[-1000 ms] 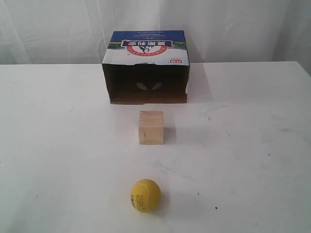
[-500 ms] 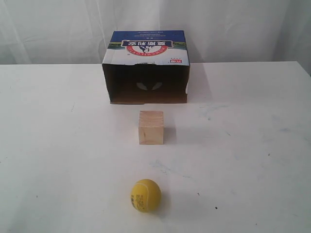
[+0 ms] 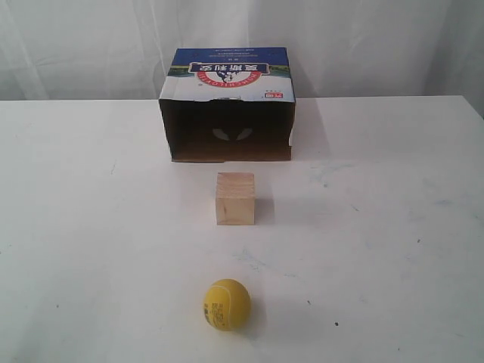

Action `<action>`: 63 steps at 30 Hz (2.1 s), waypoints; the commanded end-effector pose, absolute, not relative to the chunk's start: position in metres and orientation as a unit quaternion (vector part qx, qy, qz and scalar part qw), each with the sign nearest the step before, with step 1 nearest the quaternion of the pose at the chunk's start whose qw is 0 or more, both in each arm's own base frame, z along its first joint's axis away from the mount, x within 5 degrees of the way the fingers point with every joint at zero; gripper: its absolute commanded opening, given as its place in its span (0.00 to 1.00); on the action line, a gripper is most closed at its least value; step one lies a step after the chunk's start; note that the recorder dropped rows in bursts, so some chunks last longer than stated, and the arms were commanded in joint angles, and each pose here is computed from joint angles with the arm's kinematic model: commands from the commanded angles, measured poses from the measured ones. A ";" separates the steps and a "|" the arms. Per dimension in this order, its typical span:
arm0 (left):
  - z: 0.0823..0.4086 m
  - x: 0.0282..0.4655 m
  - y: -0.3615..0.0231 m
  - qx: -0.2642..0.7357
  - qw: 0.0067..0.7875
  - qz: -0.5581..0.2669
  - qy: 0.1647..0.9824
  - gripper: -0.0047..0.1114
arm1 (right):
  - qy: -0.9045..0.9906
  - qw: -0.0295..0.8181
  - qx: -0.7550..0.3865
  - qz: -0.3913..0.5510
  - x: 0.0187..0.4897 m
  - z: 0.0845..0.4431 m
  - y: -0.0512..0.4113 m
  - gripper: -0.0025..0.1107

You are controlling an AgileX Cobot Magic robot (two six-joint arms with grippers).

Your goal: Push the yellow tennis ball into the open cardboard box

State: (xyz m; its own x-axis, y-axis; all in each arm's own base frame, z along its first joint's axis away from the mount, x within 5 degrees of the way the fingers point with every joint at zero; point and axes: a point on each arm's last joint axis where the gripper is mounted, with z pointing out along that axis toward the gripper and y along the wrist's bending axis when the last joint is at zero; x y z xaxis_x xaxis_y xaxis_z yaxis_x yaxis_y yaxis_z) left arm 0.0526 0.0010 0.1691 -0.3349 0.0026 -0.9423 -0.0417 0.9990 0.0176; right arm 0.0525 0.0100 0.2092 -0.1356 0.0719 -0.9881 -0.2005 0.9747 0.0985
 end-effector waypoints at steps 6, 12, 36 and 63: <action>0.187 0.057 0.002 -0.063 0.659 -0.023 0.750 0.04 | 0.744 0.659 -0.044 0.099 0.052 0.210 0.009 0.02; 0.259 0.042 -0.002 -0.187 0.699 -0.173 0.668 0.04 | 0.745 0.659 -0.045 0.098 0.052 0.210 0.009 0.02; 0.336 0.123 -0.078 0.269 0.424 -0.443 0.743 0.04 | 0.744 0.659 -0.045 0.098 0.052 0.210 0.009 0.02; 0.241 0.158 -0.170 0.375 0.332 -0.308 0.809 0.04 | 0.744 0.659 -0.045 0.098 0.052 0.210 0.009 0.02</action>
State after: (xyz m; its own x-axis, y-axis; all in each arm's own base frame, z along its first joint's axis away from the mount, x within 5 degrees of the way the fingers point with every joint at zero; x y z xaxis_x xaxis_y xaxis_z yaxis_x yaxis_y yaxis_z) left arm 0.1544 -0.1641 0.2515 -0.4996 0.3807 -0.7781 0.8177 0.5037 -0.2786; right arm 0.0524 0.0099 0.2085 -0.1427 0.0704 -0.9873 -0.1987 0.9751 0.0983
